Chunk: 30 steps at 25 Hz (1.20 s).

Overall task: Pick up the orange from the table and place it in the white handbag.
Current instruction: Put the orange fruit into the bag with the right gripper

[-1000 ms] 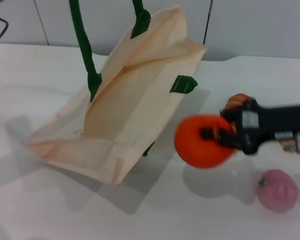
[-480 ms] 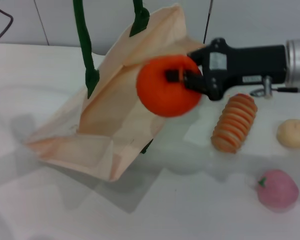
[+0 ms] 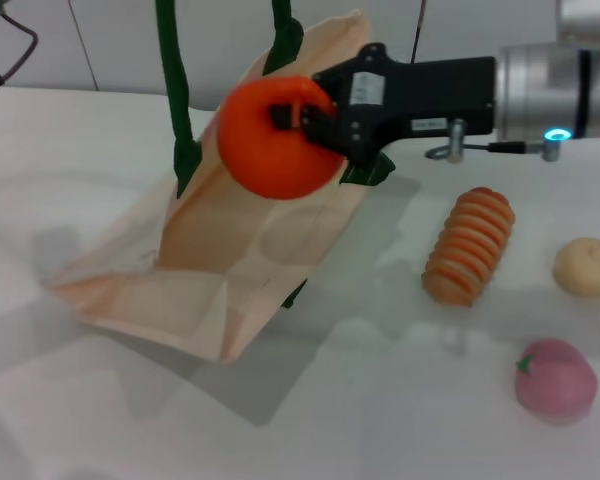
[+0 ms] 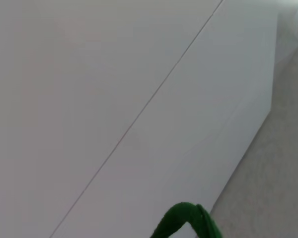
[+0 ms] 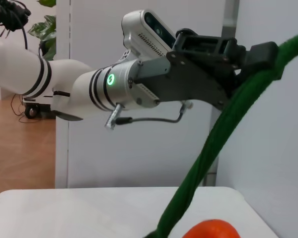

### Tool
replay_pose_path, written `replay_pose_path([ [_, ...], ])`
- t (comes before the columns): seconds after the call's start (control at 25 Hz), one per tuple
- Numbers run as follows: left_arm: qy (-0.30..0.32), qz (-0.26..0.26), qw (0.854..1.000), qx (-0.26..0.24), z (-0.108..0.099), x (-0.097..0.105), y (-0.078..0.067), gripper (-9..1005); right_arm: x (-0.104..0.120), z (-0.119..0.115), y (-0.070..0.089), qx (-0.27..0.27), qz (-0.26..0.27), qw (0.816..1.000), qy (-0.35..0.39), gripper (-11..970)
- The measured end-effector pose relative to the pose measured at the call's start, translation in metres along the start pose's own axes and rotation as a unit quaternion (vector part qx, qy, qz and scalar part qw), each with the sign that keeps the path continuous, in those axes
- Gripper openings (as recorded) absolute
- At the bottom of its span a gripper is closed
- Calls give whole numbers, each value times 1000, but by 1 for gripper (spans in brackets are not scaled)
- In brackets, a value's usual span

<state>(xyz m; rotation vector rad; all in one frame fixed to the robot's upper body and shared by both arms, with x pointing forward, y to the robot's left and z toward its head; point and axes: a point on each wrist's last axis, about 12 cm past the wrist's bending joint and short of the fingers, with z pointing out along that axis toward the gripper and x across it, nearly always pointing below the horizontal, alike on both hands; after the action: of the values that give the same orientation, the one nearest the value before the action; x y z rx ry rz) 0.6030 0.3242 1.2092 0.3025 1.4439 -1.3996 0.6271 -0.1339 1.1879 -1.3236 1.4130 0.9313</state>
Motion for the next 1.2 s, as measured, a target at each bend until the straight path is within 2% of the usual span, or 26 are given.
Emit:
replay_pose_path([
  [0.16,1,0,1000,2,1,0,0,108,-4,9,-5,14,-5,1000,4,72],
  [0.56,2,0,1000,3,3,-1,0,109,3,26,-17,58,-4,998,38,71],
  [0.84,2,1,1000,6,5,-2,-1,108,10,28,-28,109,2,992,57,81],
  [1.2,2,2,1000,9,8,-3,-1,109,16,44,-30,138,-4,987,86,100],
])
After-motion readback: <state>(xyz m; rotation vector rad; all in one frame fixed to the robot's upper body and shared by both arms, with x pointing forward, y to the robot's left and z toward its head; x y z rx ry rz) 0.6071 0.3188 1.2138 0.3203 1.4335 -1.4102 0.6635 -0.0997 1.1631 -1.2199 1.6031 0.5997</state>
